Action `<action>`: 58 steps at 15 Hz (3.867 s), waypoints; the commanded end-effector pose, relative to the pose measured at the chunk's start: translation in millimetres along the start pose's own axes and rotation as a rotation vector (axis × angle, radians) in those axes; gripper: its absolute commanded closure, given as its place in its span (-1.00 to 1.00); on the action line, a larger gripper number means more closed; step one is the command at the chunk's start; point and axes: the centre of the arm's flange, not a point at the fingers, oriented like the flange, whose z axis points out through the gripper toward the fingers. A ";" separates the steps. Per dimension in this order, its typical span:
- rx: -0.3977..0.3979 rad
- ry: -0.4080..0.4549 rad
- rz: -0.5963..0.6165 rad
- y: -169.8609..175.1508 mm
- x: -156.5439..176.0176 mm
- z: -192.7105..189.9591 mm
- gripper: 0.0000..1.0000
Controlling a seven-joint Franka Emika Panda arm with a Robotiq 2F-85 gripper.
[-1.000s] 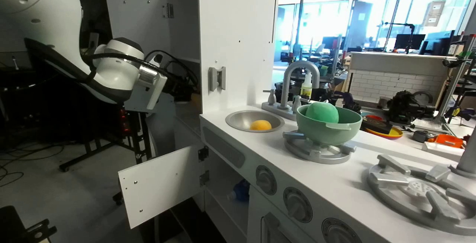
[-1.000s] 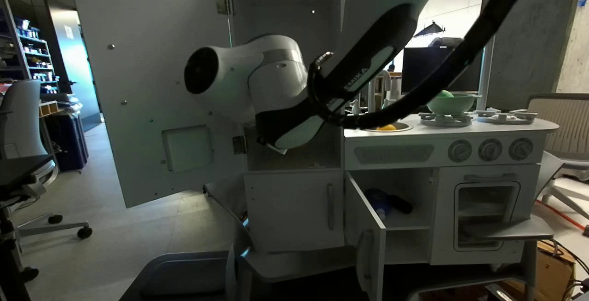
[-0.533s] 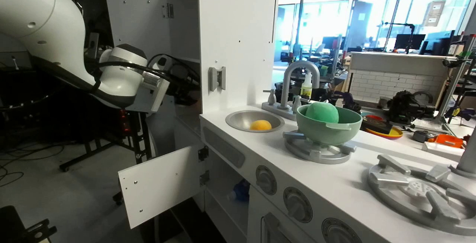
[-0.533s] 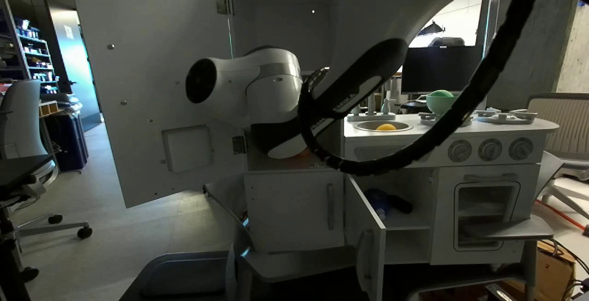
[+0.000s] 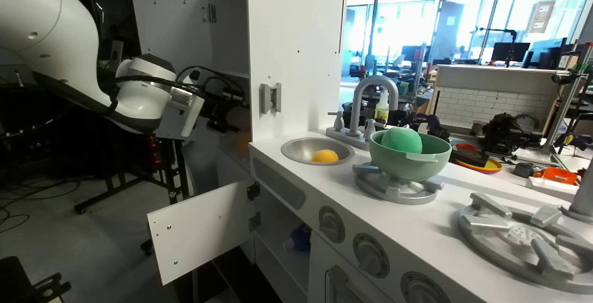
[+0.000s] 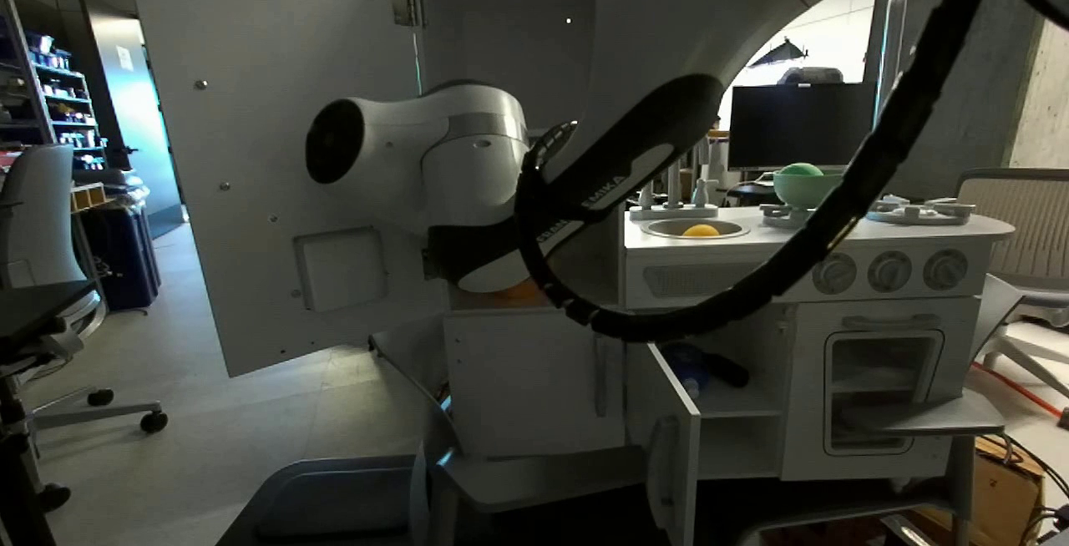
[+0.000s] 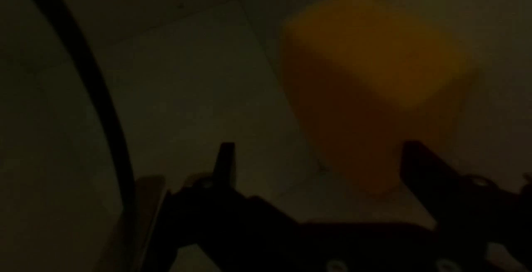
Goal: Open the cabinet and put the yellow objects in the bottom drawer
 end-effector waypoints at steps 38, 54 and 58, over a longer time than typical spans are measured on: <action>0.655 -0.678 -0.042 333.5 -230.5 2.7 -1.00; 0.726 -0.676 0.259 283.6 -157.0 184.7 -1.00; 0.743 -0.731 0.212 266.3 -161.2 204.5 -1.00</action>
